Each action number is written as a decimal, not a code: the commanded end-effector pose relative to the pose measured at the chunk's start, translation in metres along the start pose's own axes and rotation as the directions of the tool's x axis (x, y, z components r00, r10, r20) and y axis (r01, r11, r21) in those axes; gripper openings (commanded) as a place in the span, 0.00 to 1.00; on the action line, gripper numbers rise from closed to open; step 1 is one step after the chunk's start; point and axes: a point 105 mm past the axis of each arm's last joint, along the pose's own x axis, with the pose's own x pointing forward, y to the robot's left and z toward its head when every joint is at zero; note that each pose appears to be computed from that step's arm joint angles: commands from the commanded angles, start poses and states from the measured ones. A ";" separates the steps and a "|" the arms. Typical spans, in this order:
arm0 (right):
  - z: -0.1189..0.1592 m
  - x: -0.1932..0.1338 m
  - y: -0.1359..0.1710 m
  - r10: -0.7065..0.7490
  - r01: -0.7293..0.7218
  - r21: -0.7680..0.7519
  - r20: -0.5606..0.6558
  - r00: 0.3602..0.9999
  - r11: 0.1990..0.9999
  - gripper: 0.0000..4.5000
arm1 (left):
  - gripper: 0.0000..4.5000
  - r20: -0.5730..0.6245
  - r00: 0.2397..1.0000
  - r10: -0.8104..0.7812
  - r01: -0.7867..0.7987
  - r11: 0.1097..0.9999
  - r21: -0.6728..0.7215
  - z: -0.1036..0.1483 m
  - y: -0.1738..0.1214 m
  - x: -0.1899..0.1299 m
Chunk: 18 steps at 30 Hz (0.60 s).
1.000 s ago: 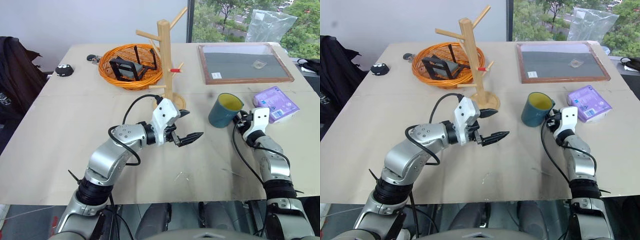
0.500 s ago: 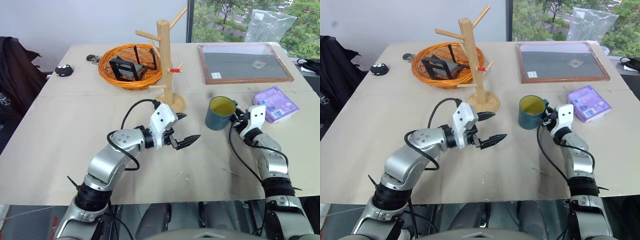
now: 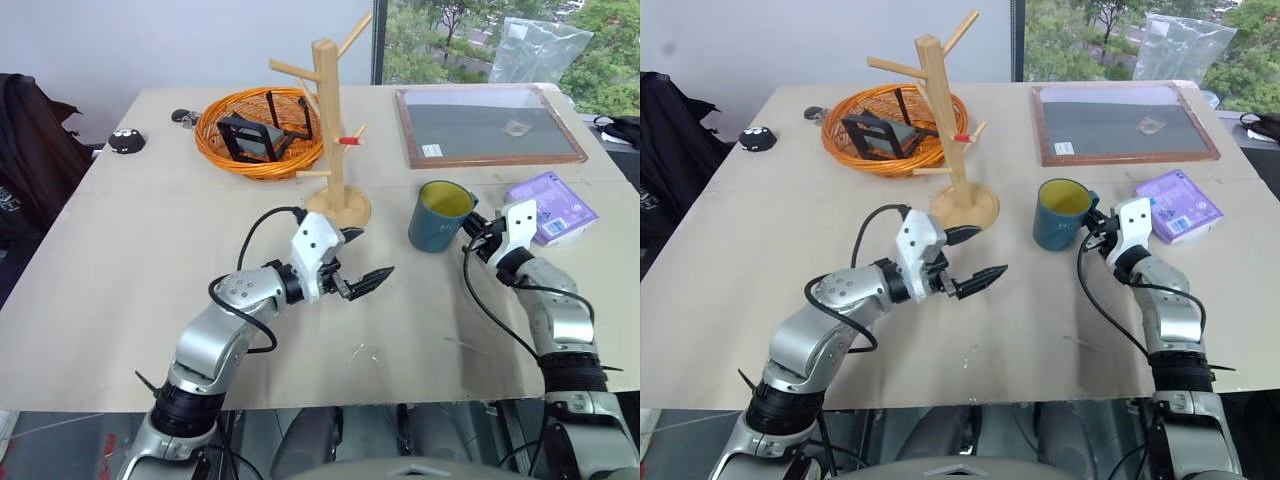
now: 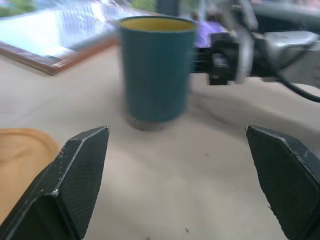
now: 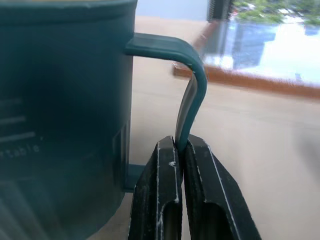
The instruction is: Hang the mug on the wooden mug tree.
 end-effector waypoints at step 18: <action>0.169 0.027 0.092 0.536 -0.579 -0.489 -0.242 0.808 0.652 0.01 | 1.00 0.555 0.801 0.224 -0.295 0.955 0.040 0.078 0.031 -0.069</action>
